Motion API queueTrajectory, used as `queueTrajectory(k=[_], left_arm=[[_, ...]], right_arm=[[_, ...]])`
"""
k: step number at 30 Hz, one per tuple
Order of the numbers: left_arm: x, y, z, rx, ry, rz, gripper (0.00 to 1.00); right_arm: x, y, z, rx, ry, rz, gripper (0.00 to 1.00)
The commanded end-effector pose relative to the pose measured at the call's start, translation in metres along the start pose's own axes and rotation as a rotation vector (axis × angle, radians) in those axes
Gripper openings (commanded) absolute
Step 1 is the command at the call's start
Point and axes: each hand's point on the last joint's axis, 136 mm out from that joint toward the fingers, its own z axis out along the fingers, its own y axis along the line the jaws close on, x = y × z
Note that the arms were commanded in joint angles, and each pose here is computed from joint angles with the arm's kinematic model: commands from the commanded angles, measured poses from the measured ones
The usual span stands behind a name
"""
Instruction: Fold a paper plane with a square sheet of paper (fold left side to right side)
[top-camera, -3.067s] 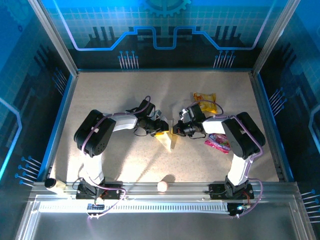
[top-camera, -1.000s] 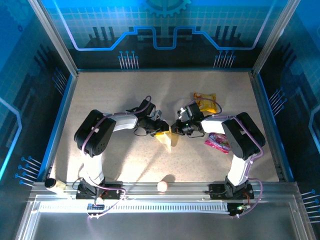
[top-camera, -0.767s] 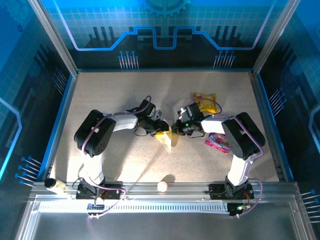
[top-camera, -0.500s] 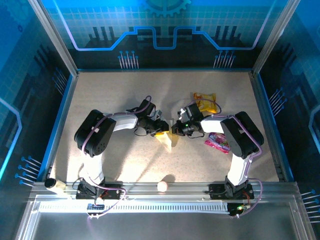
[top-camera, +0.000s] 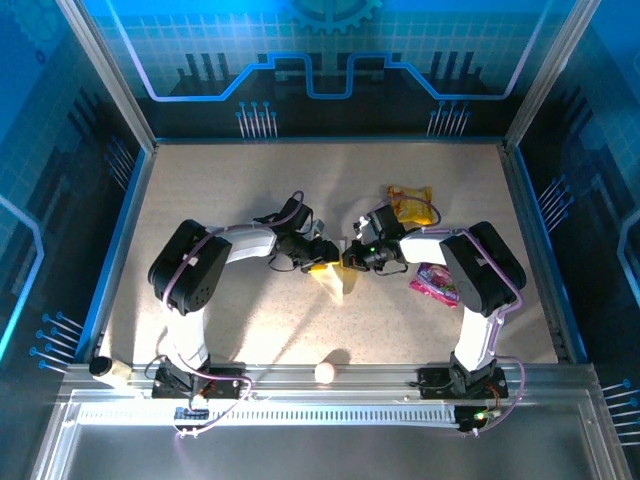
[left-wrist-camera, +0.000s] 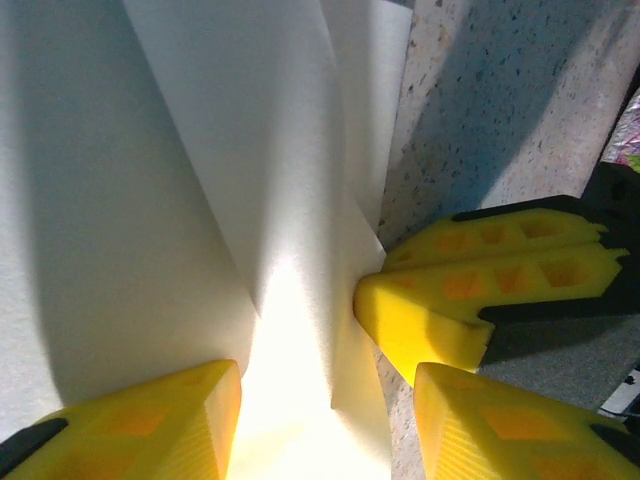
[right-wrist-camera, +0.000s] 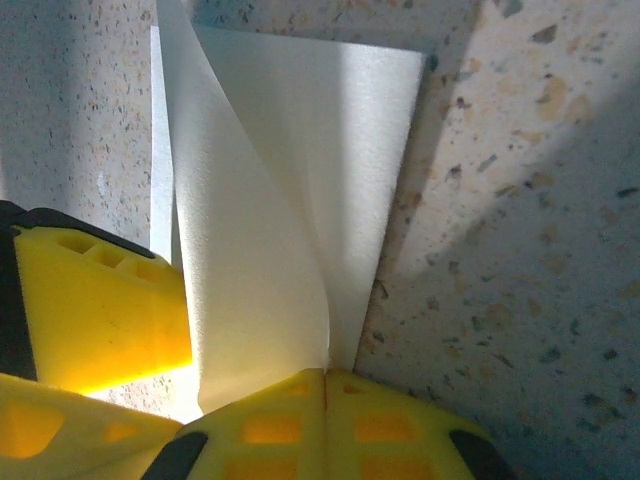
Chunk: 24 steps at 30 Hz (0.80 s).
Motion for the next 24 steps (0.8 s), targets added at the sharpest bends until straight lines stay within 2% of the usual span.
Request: queueTrajectory(k=[1,6,8,10,14,17,24], left_arm=[[-0.004,-0.015,-0.021,-0.025,-0.033,0.047,0.52],[-0.009,-0.021,-0.041,-0.05,-0.08,0.063,0.53],[-0.011,-0.023,-0.046,-0.04,-0.088,0.064,0.49],[-0.012,-0.026,-0.047,-0.02,-0.085,0.064,0.4],[-0.012,-0.037,-0.037,0.036,-0.042,0.066,0.24],[-0.011,-0.042,-0.024,0.054,-0.011,0.073,0.17],[-0.01,-0.031,-0.003,0.029,0.018,0.049,0.13]], right_arm=[[0.034,-0.036,0.021,0.138,0.099,0.037,0.0],[0.035,-0.034,0.022,0.132,0.102,0.037,0.0],[0.035,-0.034,0.022,0.132,0.102,0.035,0.0],[0.035,-0.035,0.021,0.139,0.1,0.034,0.0],[0.037,-0.036,0.021,0.147,0.104,0.034,0.0],[0.037,-0.036,0.021,0.15,0.105,0.034,0.0],[0.039,-0.038,0.02,0.167,0.112,0.028,0.0]])
